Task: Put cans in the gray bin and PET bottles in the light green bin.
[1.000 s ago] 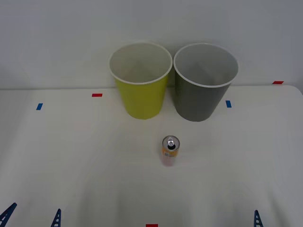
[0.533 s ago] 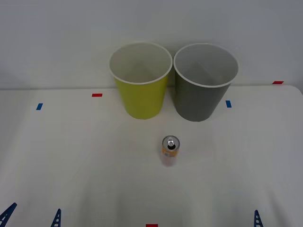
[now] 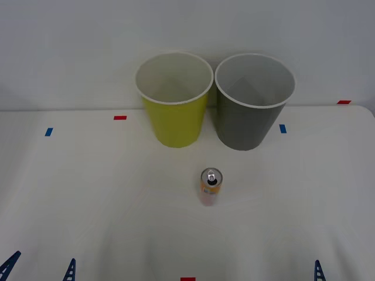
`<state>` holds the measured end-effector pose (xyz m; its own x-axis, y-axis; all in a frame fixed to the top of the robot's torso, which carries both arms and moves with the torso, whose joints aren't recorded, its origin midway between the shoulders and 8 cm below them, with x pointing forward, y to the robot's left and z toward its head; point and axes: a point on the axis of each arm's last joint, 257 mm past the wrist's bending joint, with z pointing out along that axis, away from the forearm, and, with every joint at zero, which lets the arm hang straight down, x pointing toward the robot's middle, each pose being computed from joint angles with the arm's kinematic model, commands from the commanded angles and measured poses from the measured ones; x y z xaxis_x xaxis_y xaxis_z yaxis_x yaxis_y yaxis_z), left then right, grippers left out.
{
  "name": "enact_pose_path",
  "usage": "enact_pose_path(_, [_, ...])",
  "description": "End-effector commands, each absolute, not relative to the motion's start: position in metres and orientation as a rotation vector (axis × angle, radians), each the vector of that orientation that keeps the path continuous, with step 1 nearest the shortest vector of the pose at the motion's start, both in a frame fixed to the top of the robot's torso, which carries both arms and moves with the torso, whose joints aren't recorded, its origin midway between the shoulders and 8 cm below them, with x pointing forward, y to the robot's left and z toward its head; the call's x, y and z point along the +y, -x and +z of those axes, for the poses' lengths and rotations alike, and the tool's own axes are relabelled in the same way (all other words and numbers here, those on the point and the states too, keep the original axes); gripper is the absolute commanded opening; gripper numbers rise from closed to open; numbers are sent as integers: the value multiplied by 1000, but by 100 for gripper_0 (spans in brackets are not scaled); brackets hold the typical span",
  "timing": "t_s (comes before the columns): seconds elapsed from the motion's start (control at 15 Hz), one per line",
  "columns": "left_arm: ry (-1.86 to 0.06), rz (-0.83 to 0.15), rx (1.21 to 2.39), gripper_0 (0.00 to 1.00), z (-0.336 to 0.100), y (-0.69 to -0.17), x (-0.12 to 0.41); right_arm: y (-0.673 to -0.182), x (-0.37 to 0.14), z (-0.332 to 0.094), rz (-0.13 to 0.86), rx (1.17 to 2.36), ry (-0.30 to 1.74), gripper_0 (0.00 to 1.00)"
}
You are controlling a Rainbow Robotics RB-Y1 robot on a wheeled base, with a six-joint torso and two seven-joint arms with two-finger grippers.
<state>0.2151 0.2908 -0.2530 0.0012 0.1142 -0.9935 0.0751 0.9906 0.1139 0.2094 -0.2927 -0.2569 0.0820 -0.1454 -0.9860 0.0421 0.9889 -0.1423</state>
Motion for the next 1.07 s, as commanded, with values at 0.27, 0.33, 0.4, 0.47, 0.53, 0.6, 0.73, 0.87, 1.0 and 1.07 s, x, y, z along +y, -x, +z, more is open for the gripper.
enact_pose_path(0.27, [-149,31,1571,100,-253,-215,291,-209,-293,-257,-140,1483,84,100])
enact_pose_path(0.33, [-149,31,1571,100,-253,-215,291,-209,-293,-257,-140,1483,84,100])
enact_pose_path(0.4, [-149,31,1571,100,-253,-215,291,-209,-293,-257,-140,1483,84,100])
enact_pose_path(0.47, [-149,31,1571,100,-253,-215,291,-209,-293,-257,-140,1483,84,100])
enact_pose_path(0.53, [-149,31,1571,100,-253,-215,291,-209,-293,-257,-140,1483,84,100])
enact_pose_path(0.6, [-149,31,1571,100,-253,-215,291,-206,-293,-275,-143,1522,72,100])
enact_pose_path(0.73, [-149,31,1571,100,-253,-215,291,-210,-292,-274,-145,1490,74,100])
enact_pose_path(0.87, [-149,31,1571,100,-253,-215,291,-215,-280,-272,-109,1473,84,100])
enact_pose_path(1.0, [-149,31,1571,100,-253,-215,291,-219,-255,-273,-38,1468,109,100])
enact_pose_path(1.07, [-149,31,1571,100,-253,-215,291,-222,-240,-273,4,1459,131,100])
